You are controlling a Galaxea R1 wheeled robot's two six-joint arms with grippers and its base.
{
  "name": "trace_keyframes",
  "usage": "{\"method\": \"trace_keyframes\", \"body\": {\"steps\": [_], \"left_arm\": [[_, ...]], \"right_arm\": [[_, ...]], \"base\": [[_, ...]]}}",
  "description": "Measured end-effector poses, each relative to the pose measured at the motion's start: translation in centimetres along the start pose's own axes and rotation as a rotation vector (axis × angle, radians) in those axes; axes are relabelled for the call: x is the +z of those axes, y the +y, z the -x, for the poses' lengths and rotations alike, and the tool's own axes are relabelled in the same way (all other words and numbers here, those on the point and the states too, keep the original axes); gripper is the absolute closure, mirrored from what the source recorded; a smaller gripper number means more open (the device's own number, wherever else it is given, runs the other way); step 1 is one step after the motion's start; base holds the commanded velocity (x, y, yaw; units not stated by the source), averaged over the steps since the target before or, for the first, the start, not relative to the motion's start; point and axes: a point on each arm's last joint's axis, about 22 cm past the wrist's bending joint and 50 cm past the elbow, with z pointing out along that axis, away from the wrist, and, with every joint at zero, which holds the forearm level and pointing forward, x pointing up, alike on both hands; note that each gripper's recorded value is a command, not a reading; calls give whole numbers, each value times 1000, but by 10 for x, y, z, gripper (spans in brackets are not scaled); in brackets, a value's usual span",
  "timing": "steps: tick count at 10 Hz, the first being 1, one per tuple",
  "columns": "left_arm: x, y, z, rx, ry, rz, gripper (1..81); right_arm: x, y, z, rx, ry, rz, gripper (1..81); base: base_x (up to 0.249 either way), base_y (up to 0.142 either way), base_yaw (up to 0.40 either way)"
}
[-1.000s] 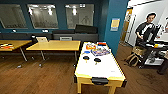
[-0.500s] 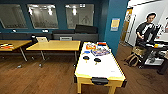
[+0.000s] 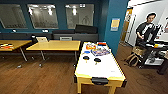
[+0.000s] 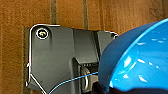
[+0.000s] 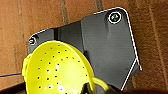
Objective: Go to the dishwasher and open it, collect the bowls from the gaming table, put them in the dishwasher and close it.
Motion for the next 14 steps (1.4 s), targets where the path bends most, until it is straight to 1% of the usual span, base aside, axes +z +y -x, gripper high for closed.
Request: {"method": "trace_keyframes", "body": {"steps": [1,2,4,5,6,8,9,10,12,14], "left_arm": [[3,1,0,0,3,2,811],[5,6,-1,-1,7,14,811],[5,7,-1,-1,7,15,811],[5,8,0,-2,8,18,811],[5,9,-2,-1,15,26,811],[4,9,-2,-2,18,31,811],[4,9,1,-5,15,31,811],[4,8,10,-14,4,28,811],[4,10,-5,-1,22,34,811],[5,11,-5,-1,22,35,811]], "right_arm": [[0,2,0,-1,1,4,811],[0,2,0,0,1,4,811],[0,2,-1,-1,1,5,811],[0,2,-1,-1,1,5,811],[0,2,-1,0,1,5,811],[0,3,-1,-1,1,6,811],[-1,3,-2,-1,2,6,811],[0,2,-10,-5,13,4,811],[-1,3,-8,-4,9,6,811],[-1,5,-4,-3,5,10,811]], "base": [[0,0,0],[0,0,0],[0,0,-41],[0,0,-117],[0,0,-173],[0,0,-247],[0,0,-308],[0,0,-335],[0,0,-356],[0,0,-369]]}}
